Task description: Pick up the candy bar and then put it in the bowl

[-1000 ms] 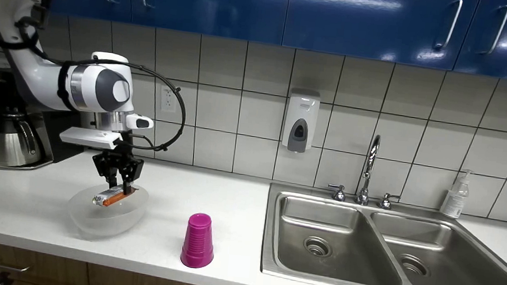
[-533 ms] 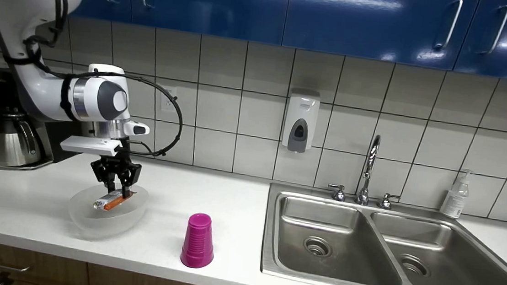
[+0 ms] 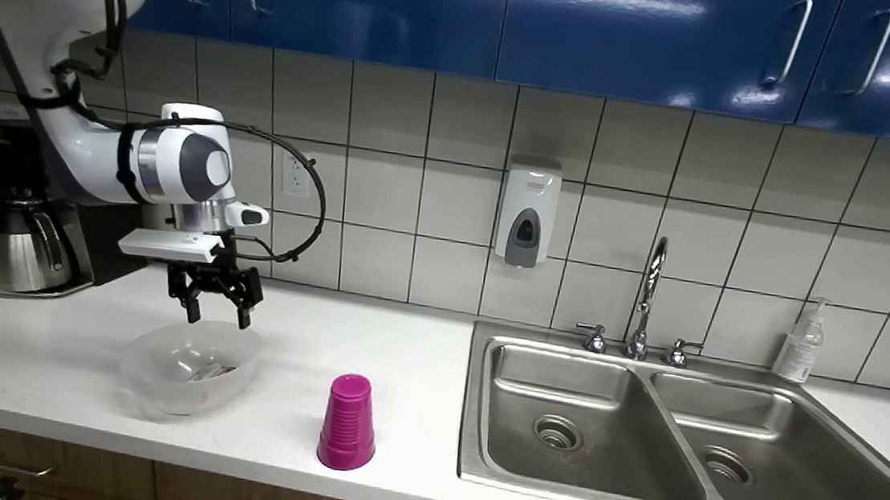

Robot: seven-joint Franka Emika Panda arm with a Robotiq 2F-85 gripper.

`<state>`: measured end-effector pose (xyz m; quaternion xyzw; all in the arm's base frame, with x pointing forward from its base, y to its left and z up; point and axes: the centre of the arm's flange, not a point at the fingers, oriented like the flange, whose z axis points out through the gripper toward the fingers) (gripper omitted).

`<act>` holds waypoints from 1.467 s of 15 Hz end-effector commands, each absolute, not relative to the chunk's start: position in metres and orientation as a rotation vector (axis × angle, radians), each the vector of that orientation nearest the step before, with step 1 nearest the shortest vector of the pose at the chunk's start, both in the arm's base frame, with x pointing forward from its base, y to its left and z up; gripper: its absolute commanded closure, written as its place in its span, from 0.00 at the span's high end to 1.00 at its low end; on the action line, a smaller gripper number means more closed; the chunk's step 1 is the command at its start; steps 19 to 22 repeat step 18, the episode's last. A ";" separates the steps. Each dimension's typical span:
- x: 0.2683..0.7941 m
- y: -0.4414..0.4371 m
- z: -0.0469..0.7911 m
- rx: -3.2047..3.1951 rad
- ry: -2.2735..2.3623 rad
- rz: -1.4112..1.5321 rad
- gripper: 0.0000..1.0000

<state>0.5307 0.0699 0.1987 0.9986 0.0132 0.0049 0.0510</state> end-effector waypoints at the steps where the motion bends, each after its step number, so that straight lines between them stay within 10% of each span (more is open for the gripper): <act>1: 0.518 0.052 0.235 3.028 -0.038 0.026 1.00; 22: 0.446 0.053 0.298 3.023 -0.093 0.037 1.00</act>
